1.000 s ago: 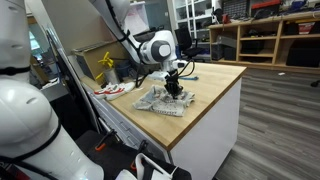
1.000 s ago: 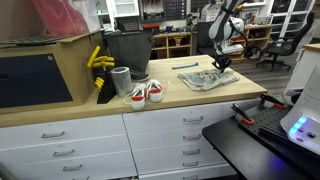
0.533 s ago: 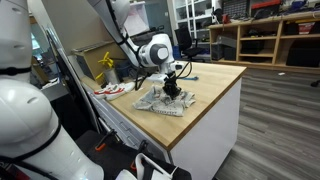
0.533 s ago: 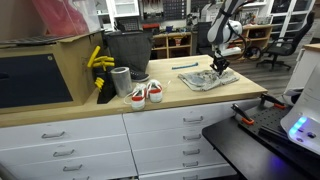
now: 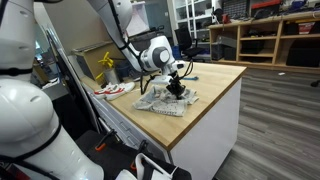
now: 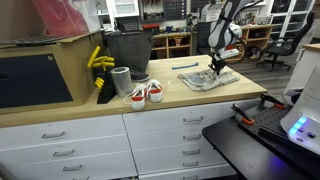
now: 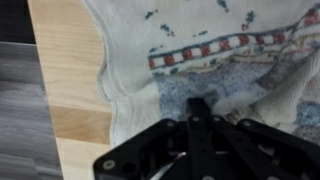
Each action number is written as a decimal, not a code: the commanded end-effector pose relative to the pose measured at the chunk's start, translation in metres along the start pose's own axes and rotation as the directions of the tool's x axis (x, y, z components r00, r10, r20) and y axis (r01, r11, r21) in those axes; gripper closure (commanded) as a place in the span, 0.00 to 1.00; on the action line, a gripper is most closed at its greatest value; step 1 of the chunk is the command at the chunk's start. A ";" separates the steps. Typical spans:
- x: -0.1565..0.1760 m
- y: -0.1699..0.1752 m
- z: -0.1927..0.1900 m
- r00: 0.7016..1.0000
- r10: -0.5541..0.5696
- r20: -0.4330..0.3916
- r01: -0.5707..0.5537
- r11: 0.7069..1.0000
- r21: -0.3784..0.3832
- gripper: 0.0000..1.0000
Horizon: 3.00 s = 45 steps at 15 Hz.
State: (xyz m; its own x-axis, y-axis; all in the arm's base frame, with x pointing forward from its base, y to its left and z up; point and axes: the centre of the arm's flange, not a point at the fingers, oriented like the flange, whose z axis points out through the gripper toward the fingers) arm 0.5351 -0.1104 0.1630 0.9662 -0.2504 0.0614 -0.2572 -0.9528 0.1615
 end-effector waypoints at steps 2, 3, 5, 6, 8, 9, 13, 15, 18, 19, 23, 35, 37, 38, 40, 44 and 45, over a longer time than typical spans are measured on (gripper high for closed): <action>0.024 -0.016 0.017 0.995 -0.012 -0.096 0.012 1.000 -0.004 1.00; 0.027 -0.022 0.014 0.994 -0.011 -0.111 0.013 1.000 0.015 1.00; 0.024 -0.035 -0.006 0.991 -0.008 -0.133 0.018 0.997 0.073 1.00; 0.020 -0.042 -0.018 0.993 -0.016 -0.118 0.028 0.995 0.095 0.74; 0.017 -0.050 -0.027 0.997 -0.021 -0.068 0.030 0.990 0.137 0.66; 0.015 -0.051 -0.032 0.999 -0.025 -0.021 0.028 0.987 0.161 0.60; 0.004 -0.033 -0.035 0.994 -0.030 0.106 0.014 0.988 0.151 0.29; 0.001 -0.025 -0.034 0.993 -0.045 0.112 0.030 0.990 0.134 0.66; 0.000 -0.026 -0.032 0.995 -0.039 0.093 0.024 0.989 0.148 0.81; -0.002 -0.030 -0.031 0.996 -0.041 0.081 0.029 0.989 0.148 0.88; -0.004 -0.052 -0.024 0.996 -0.059 0.061 0.048 0.986 0.163 1.00; 0.003 -0.026 0.004 0.996 -0.092 -0.016 0.093 0.995 0.047 1.00; 0.006 -0.020 0.007 0.995 -0.095 -0.030 0.095 0.995 0.029 1.00; 0.006 -0.018 0.008 0.995 -0.097 -0.036 0.098 0.995 0.022 1.00; 0.007 -0.015 0.010 0.993 -0.107 -0.056 0.107 0.994 0.002 1.00; 0.010 -0.009 0.011 0.989 -0.114 -0.092 0.110 0.993 -0.043 1.00; 0.010 -0.007 0.012 0.989 -0.108 -0.097 0.103 0.993 -0.055 0.74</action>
State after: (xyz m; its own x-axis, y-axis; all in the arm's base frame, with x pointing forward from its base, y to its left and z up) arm 0.5511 -0.1038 0.1629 0.9862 -0.1193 0.1150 -0.1387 -0.9739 0.1795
